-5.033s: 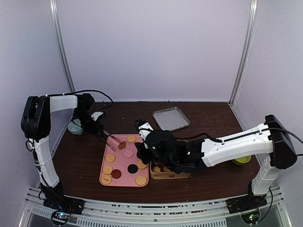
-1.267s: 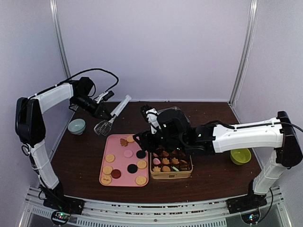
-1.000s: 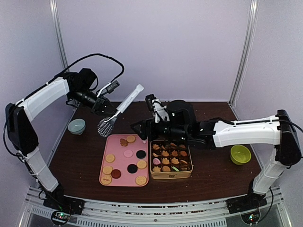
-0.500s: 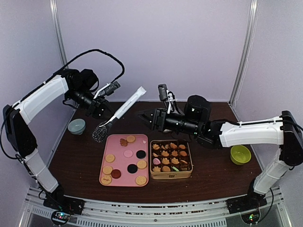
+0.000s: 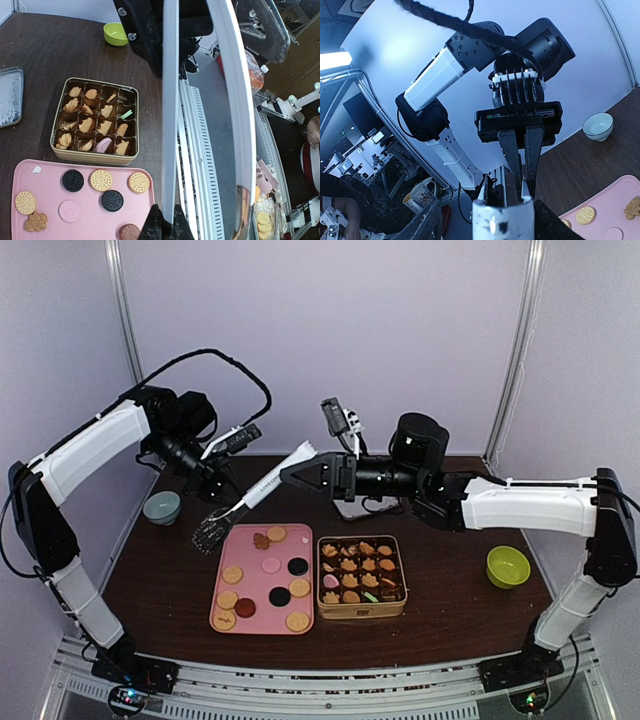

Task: Pack the cookies
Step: Pass from the left arm to the right

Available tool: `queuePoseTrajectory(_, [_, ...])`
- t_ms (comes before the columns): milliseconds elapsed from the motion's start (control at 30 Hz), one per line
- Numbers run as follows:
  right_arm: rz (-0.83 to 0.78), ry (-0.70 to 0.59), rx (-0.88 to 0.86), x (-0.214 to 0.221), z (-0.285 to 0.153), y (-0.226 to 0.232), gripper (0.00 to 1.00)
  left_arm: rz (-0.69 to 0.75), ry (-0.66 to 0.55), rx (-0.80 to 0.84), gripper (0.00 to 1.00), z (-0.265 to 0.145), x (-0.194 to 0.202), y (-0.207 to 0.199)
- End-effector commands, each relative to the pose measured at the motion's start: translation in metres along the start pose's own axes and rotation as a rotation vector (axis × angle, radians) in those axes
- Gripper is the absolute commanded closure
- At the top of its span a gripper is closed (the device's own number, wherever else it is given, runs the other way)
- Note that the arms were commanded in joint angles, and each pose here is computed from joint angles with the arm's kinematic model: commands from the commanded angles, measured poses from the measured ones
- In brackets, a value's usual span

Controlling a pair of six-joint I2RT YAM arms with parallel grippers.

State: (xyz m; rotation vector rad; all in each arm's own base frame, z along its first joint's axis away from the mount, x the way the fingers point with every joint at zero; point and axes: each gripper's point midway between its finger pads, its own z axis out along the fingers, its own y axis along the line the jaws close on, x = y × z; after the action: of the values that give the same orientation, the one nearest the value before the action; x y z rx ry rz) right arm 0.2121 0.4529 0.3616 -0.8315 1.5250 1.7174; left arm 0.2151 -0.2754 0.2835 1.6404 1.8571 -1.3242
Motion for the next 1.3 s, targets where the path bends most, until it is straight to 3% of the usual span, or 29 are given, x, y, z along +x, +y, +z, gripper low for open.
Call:
queuePoseTrajectory(0, [0.021, 0.083, -0.065, 0.009, 0.009, 0.003, 0.41, 0.037, 0.009, 0.011, 1.00, 0.004, -0.001, -0.008])
queuePoseTrajectory(400, [0.068, 0.104, -0.134, 0.010, 0.024, 0.001, 0.54, 0.058, 0.066, 0.014, 1.00, 0.012, 0.006, -0.013])
queuePoseTrajectory(633, [0.055, 0.086, -0.080, 0.017, 0.027, -0.002, 0.64, 0.037, 0.078, -0.019, 1.00, 0.013, 0.006, -0.004])
queuePoseTrajectory(800, [0.002, 0.034, 0.077, 0.018, 0.015, -0.023, 0.70, -0.001, 0.154, -0.171, 0.80, 0.010, 0.017, 0.027])
queuePoseTrajectory(833, [-0.011, 0.023, 0.115, 0.016, 0.012, -0.028, 0.70, -0.020, 0.175, -0.217, 0.72, 0.008, 0.021, 0.035])
queuePoseTrajectory(933, [-0.042, 0.026, 0.206, 0.020, 0.002, -0.040, 0.71, -0.052, 0.227, -0.370, 0.42, -0.005, 0.032, 0.059])
queuePoseTrajectory(1000, [-0.061, 0.032, 0.254, 0.023, -0.003, -0.046, 0.71, -0.067, 0.240, -0.465, 0.09, -0.019, 0.036, 0.072])
queuePoseTrajectory(1033, [-0.069, 0.033, 0.279, 0.024, -0.007, -0.049, 0.71, -0.075, 0.239, -0.513, 0.03, -0.028, 0.037, 0.078])
queuePoseTrajectory(1267, [-0.168, 0.110, 0.492, 0.043, -0.018, -0.076, 0.71, -0.163, 0.207, -0.878, 0.02, -0.108, 0.048, 0.113])
